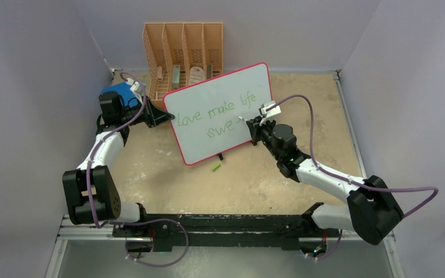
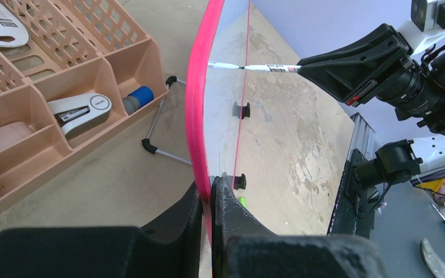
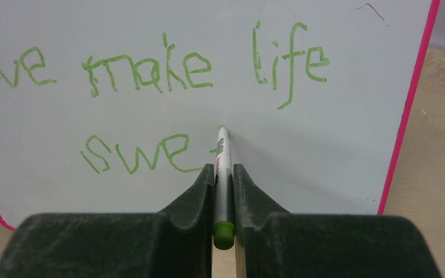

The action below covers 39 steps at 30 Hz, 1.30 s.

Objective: Write a sentence on the whiteboard

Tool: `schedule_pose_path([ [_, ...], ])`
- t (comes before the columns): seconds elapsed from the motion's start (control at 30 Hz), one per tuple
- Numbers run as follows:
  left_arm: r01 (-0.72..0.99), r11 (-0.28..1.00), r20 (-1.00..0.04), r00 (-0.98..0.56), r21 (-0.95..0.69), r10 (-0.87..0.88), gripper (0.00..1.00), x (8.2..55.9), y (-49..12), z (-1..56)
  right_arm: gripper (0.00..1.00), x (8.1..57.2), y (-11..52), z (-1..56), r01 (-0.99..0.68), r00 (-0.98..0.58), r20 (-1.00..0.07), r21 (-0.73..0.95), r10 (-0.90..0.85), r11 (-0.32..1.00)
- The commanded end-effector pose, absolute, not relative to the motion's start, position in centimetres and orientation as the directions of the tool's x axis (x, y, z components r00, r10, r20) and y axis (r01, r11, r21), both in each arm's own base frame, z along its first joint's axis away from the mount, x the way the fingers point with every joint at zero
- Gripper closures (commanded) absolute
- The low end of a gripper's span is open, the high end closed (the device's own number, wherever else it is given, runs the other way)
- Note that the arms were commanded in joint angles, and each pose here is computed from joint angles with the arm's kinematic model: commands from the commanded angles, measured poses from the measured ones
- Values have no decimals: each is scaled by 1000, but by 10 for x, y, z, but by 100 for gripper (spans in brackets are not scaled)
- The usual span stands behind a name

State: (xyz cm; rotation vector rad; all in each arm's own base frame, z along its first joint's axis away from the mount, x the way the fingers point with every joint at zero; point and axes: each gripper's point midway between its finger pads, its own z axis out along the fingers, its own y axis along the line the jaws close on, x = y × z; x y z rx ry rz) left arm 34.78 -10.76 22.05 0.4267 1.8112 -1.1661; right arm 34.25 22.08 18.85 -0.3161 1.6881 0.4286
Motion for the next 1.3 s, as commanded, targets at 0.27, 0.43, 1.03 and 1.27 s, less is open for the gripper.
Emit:
schedule_pose_path([
  [0.27, 745, 516, -900, -413, -423, -141, 100, 353, -106, 240, 100, 336, 233, 191, -512, -167, -986, 112, 29, 852],
  [0.43, 745, 515, -899, -414, -423, -141, 100, 353, -106, 240, 100, 331, 233, 182, -520, -190, -981, 120, 23, 845],
  [1.03, 741, 520, -898, -415, -425, -143, 100, 354, -106, 240, 100, 322, 223, 156, -489, -271, -962, 125, -14, 863],
  [1.27, 742, 520, -899, -413, -423, -142, 100, 354, -106, 241, 100, 327, 212, 150, -426, -291, -957, 109, -22, 898],
])
